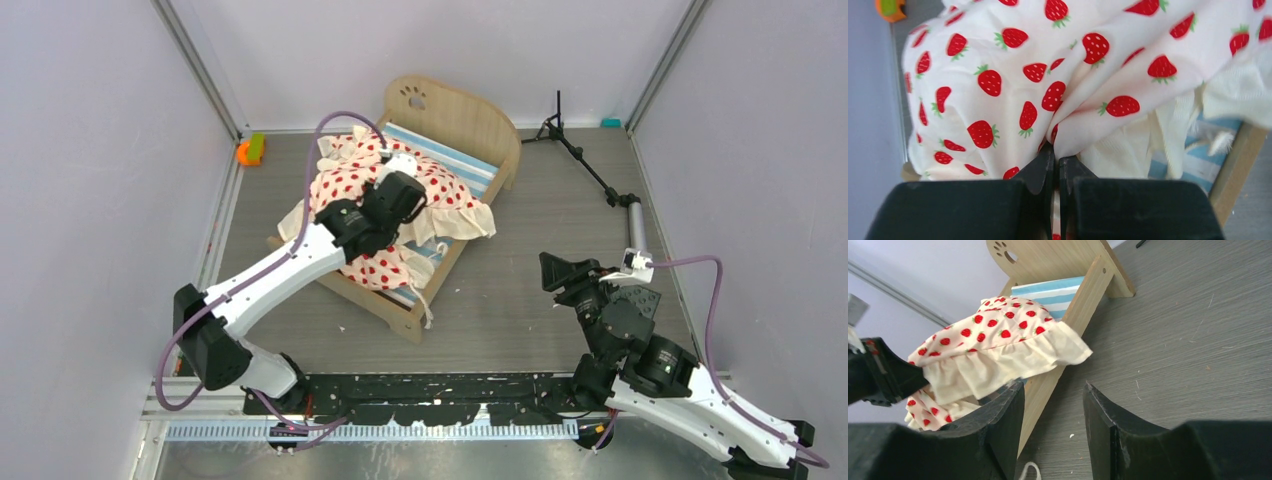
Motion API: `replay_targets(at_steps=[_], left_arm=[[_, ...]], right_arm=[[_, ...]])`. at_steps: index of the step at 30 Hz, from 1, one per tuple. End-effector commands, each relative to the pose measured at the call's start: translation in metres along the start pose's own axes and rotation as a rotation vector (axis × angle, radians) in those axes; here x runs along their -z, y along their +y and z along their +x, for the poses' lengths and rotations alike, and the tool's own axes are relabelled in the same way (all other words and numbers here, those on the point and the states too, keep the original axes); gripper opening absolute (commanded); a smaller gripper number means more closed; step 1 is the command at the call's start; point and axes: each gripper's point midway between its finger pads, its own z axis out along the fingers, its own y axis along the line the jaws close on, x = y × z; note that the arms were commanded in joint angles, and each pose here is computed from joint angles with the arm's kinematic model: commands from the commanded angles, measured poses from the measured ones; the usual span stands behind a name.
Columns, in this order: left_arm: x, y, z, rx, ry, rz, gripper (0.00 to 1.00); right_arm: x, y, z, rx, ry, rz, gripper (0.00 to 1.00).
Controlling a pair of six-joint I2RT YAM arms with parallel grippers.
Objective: Set up the pet bed
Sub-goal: Adjust the mattress on the bed frame.
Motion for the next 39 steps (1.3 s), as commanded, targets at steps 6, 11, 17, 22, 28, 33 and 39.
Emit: replay_targets(at_steps=[6, 11, 17, 22, 28, 33, 39], left_arm=[[0.011, 0.058, -0.048, 0.108, -0.128, -0.11, 0.0], [0.008, 0.055, -0.042, 0.101, -0.116, -0.096, 0.0], [0.006, 0.055, -0.037, 0.094, -0.108, -0.094, 0.0], [-0.005, 0.057, -0.019, 0.07, -0.065, -0.15, 0.23], [-0.024, 0.051, 0.011, 0.059, 0.013, -0.189, 0.46], [-0.021, 0.043, 0.006, 0.087, 0.01, -0.135, 0.62], [0.002, 0.03, -0.011, 0.117, 0.003, 0.013, 0.7]], right_arm=[[-0.005, 0.014, -0.005, -0.024, -0.016, -0.019, 0.52], [-0.007, 0.025, -0.001, 0.01, 0.006, -0.063, 0.52], [-0.01, 0.062, 0.008, 0.193, 0.119, -0.173, 0.54], [-0.021, 0.076, 0.023, 0.288, 0.194, -0.152, 0.54], [-0.027, 0.079, 0.032, 0.302, 0.217, -0.144, 0.55], [-0.026, 0.08, 0.03, 0.304, 0.217, -0.15, 0.55], [-0.025, 0.077, 0.029, 0.307, 0.221, -0.139, 0.56]])
